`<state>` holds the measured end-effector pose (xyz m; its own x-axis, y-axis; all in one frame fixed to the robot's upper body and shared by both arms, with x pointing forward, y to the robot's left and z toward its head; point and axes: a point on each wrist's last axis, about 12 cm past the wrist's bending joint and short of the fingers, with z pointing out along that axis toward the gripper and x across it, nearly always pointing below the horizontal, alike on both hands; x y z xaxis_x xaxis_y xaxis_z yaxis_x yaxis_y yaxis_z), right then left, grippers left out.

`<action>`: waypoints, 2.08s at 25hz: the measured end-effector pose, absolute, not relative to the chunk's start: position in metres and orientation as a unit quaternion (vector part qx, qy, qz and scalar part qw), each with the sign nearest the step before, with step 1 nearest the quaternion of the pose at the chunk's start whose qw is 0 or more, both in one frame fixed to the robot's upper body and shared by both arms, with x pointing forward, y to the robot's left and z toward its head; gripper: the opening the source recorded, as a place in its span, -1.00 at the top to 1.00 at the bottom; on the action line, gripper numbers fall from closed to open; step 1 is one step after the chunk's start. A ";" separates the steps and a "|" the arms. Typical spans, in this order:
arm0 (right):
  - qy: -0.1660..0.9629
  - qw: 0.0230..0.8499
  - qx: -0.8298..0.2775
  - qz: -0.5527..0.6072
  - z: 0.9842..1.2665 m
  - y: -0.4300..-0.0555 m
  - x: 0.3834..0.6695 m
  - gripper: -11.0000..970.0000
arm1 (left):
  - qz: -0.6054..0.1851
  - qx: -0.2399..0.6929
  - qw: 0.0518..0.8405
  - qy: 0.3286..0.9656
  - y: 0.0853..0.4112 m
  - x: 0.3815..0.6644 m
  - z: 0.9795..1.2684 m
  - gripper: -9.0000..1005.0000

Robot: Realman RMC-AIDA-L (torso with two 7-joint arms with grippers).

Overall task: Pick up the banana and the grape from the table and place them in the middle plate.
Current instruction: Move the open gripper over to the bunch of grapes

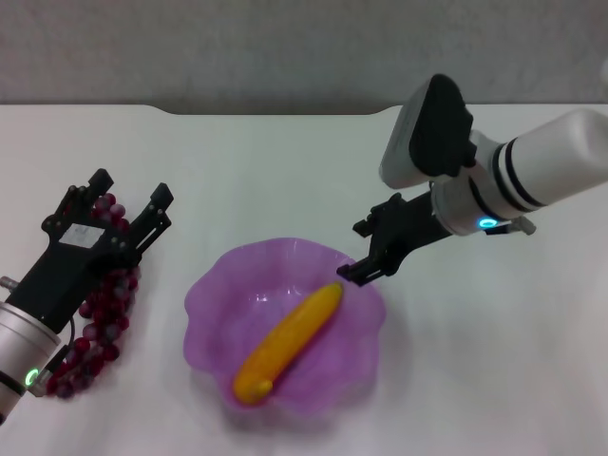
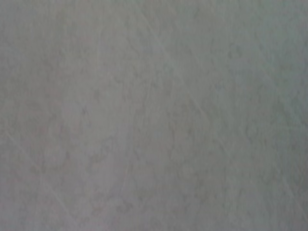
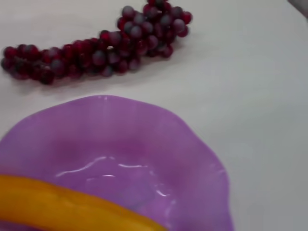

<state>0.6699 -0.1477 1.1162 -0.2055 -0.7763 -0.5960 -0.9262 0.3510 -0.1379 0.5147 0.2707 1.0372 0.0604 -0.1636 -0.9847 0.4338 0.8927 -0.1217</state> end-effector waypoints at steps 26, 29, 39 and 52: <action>0.861 0.455 -0.225 0.018 1.153 -0.300 0.697 0.85 | -0.201 0.101 0.715 0.662 0.273 0.513 1.034 -0.77; 0.861 0.478 -0.175 0.014 1.153 -0.322 0.690 0.97 | -0.200 0.100 0.713 0.665 0.273 0.514 1.033 -0.77; 0.833 0.550 -0.047 0.044 1.154 -0.393 0.645 0.98 | -0.202 0.102 0.713 0.663 0.271 0.515 1.034 -0.77; 0.777 0.625 0.039 0.067 1.140 -0.449 0.575 0.98 | -0.205 0.106 0.713 0.662 0.267 0.521 1.037 -0.76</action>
